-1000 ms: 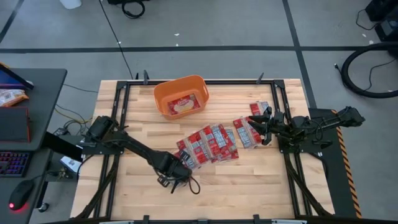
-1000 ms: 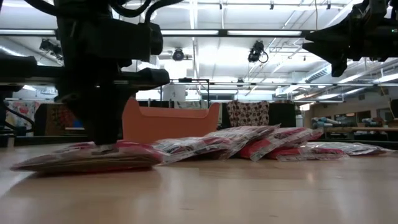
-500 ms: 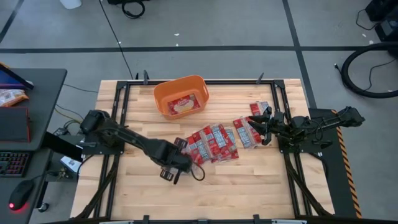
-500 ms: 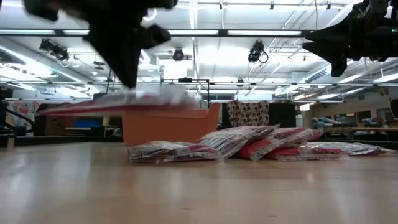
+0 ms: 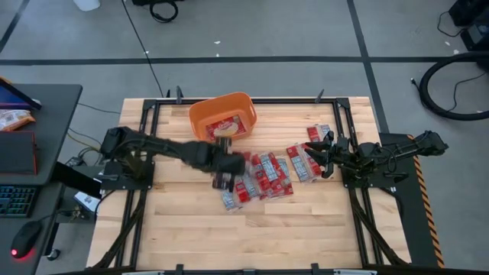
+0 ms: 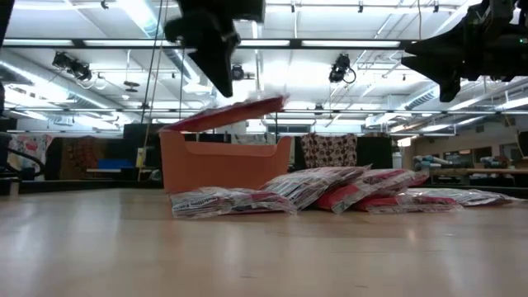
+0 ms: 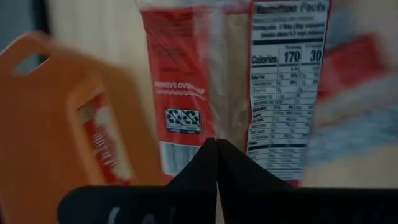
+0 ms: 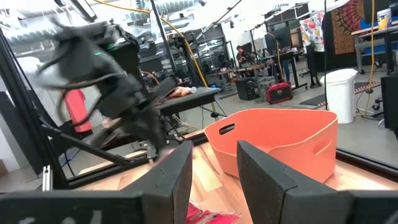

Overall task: Sort popcorn bags into baskets
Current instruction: Put the red popcorn bag into the orange bin

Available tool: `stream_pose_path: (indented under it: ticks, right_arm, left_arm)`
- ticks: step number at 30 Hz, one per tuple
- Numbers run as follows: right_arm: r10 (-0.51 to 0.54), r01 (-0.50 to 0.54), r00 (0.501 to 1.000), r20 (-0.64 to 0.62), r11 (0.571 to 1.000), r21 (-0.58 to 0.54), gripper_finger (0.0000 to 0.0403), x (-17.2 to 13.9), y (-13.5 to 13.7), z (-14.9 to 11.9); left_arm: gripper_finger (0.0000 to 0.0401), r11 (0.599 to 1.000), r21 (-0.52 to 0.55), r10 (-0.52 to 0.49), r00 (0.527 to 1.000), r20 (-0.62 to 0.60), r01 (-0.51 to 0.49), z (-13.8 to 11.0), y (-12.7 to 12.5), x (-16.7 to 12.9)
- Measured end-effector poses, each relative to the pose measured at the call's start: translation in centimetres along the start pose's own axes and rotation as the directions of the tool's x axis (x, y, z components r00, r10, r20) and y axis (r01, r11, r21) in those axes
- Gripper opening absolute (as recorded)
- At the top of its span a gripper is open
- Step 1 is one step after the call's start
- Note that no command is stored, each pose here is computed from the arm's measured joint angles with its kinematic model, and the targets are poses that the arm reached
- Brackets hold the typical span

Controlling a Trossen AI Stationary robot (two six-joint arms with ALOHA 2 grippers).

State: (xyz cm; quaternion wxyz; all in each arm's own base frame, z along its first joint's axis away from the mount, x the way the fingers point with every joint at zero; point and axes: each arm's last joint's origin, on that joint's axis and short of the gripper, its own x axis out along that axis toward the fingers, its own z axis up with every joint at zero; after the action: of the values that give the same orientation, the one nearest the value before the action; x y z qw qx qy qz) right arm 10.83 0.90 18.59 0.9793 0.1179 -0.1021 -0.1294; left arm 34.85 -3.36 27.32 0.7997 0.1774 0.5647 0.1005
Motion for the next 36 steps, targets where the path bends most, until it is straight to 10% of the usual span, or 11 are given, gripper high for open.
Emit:
stream_pose_path:
  ticks: [23,30,36]
  right_arm:
    - [0.000,0.000,1.000,0.000,1.000,0.000,0.0132,0.0,0.0,0.0]
    - [0.008,-0.008,1.000,-0.002,1.000,0.000,0.0132,0.0,0.0,0.0]
    - [0.009,-0.009,1.000,-0.002,1.000,0.000,0.0132,0.0,0.0,0.0]
  left_arm:
    - [0.0017,0.946,-0.281,0.117,0.978,-0.171,-0.163,-5.5,16.9,6.5]
    - [0.0098,0.950,-0.278,0.100,0.981,-0.164,-0.143,-5.4,16.6,6.5]
    - [0.0127,0.955,-0.184,-0.233,0.972,0.020,0.232,-2.8,11.8,5.4]
